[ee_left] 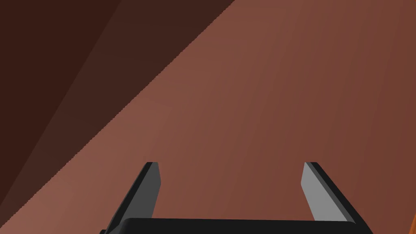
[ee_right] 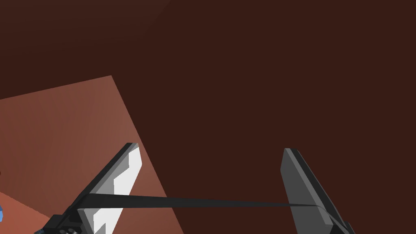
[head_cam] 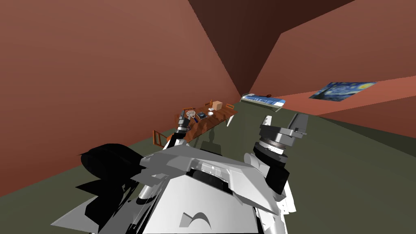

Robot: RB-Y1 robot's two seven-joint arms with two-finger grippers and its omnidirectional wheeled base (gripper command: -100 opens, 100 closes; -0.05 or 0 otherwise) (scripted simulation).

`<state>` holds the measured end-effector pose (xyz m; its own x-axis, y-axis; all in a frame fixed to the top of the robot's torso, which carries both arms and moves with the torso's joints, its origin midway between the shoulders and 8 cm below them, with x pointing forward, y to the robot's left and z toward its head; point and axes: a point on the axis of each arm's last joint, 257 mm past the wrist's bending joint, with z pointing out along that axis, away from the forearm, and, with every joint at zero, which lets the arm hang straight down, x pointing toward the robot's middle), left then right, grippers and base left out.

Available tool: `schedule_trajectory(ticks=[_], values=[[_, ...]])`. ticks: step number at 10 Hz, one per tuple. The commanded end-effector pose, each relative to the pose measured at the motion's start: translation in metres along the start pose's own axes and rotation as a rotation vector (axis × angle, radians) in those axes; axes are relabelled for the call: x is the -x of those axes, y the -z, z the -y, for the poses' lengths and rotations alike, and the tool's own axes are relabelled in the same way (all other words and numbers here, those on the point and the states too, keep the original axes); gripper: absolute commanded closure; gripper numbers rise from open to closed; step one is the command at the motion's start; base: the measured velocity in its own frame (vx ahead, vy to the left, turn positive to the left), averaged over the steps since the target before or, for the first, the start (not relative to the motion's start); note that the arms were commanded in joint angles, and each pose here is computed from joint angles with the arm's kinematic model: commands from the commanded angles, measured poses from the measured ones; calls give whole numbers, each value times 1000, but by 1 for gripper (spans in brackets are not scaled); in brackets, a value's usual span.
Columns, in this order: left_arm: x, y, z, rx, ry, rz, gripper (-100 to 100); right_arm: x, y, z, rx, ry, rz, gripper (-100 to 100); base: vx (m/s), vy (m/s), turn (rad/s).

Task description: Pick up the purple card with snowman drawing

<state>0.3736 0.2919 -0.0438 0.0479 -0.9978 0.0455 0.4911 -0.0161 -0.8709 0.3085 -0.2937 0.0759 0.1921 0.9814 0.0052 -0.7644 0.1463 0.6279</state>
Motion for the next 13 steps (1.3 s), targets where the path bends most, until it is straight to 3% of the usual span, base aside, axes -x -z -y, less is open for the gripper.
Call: schedule_trajectory(ticks=[1, 5, 6, 8, 9, 11, 12, 13], values=[[4, 2, -9, 38, 2, -2, -100, 0, 0, 0, 0, 0, 0, 0, 38, -70, -10], [30, 16, -58, 212, 9, 0, -100, 0, 0, 0, 0, 0, 0, 0, 20, -81, -38], [30, 16, -58, 214, 9, 1, -100, 0, 0, 0, 0, 0, 0, 0, 30, -60, -20], [54, 28, -87, 322, 15, 16, -100, 0, 0, 0, 0, 0, 0, 0, 49, -86, -57], [55, 30, -92, 344, 15, 20, -100, 0, 0, 0, 0, 0, 0, 0, 39, -80, -12], [83, 45, -120, 459, 23, 51, -100, 0, 0, 0, 0, 0, 0, 0, 45, -92, -51], [84, 47, -124, 478, 23, 55, -100, 0, 0, 0, 0, 0, 0, 0, 45, -67, -11], [100, 56, -138, 538, 27, 77, -100, 0, 0, 0, 0, 0, 0, 0, 35, -60, -31]])
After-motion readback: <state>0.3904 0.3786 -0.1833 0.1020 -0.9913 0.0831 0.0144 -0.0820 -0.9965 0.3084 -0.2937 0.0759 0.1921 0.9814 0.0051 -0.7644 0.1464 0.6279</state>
